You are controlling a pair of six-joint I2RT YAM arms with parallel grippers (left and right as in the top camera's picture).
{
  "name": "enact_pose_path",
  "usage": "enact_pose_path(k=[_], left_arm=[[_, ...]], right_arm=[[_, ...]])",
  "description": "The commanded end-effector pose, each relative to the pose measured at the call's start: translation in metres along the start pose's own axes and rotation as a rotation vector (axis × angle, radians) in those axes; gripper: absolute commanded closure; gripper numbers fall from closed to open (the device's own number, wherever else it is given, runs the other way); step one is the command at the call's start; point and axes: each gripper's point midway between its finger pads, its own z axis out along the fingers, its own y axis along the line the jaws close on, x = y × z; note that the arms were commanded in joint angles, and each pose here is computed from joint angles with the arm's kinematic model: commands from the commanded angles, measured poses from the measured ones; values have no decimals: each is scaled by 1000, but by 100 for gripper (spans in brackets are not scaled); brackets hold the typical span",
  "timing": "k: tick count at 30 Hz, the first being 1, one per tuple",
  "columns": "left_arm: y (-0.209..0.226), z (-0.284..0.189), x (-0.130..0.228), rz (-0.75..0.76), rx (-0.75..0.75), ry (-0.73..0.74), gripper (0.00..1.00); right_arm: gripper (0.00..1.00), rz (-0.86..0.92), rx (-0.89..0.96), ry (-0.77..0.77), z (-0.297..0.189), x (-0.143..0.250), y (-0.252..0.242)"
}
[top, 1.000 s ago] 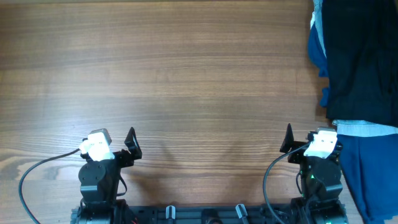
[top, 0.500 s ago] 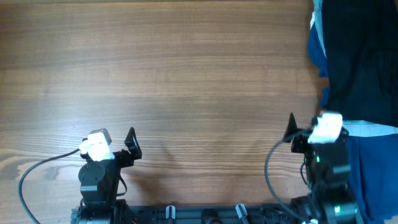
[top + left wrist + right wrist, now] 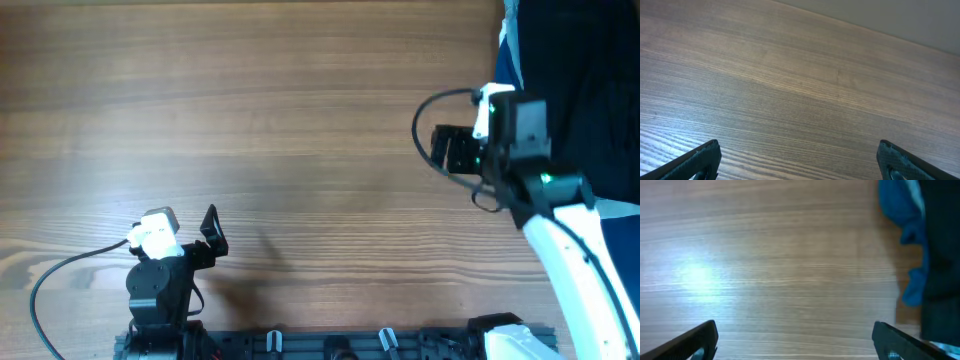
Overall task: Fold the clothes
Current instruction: 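Raise the right gripper and reach toward the dark clothing pile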
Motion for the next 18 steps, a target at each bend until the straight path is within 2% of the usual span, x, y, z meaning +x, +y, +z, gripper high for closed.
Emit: enact_pose_path(k=[1, 5, 9, 13, 18], left_arm=[[1, -1, -2, 16, -8, -8, 0], [1, -1, -2, 16, -8, -8, 0], [1, -1, -2, 16, -8, -8, 0], [1, -1, -2, 16, -8, -8, 0], [1, -1, -2, 16, -8, -8, 0]], right_arm=[[0, 56, -50, 6, -2, -7, 9], [0, -29, -72, 19, -2, -4, 12], [0, 89, -64, 43, 2, -5, -4], [0, 245, 1, 80, 2, -11, -52], [0, 212, 0, 90, -11, -29, -81]])
